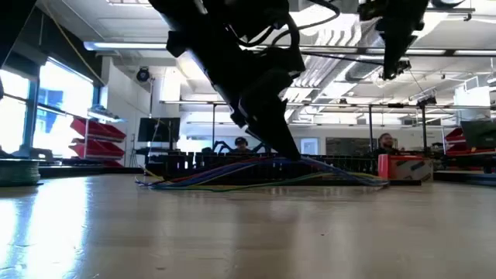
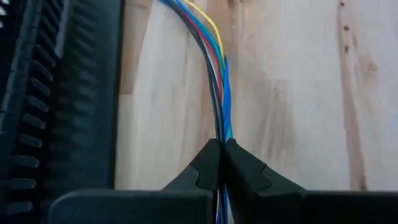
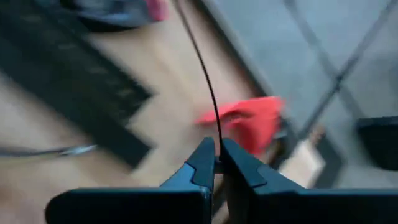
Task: Ziptie cables
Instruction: Wrap the cables using a black zip tie
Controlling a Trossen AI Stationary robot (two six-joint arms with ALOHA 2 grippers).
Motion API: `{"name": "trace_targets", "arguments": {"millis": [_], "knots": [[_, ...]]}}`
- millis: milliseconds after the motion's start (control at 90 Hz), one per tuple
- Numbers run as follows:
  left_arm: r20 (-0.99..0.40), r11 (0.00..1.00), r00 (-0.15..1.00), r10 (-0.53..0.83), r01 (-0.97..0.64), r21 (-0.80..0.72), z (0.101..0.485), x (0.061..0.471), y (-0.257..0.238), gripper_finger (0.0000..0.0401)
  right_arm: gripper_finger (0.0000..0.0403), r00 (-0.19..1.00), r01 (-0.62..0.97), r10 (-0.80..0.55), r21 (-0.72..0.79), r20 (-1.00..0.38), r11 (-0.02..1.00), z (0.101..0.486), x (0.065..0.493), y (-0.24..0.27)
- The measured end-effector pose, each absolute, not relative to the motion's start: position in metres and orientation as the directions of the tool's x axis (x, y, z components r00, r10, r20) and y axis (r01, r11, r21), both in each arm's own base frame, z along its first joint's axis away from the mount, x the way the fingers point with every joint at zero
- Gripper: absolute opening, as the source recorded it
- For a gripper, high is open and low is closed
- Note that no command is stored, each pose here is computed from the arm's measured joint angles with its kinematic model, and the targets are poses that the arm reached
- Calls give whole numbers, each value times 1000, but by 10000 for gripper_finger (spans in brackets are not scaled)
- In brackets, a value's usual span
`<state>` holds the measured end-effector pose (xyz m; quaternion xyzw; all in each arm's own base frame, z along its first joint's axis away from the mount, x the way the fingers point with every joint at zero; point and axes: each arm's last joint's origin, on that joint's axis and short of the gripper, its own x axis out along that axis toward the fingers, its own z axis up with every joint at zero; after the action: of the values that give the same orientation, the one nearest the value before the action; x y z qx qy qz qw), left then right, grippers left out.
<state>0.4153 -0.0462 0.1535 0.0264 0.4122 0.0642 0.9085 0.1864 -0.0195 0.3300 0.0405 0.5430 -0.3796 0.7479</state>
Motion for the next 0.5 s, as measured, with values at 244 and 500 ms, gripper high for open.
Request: {"name": "trace_targets", "arguments": {"millis": [244, 500], "knots": [[-747, 990, 650, 141, -97, 103, 153, 415, -46, 0, 0, 117, 633, -376, -223, -919, 741, 310, 198, 48], [-747, 990, 650, 141, -97, 103, 153, 415, -46, 0, 0, -103, 590, -237, -251, -966, 767, 268, 209, 116]]}}
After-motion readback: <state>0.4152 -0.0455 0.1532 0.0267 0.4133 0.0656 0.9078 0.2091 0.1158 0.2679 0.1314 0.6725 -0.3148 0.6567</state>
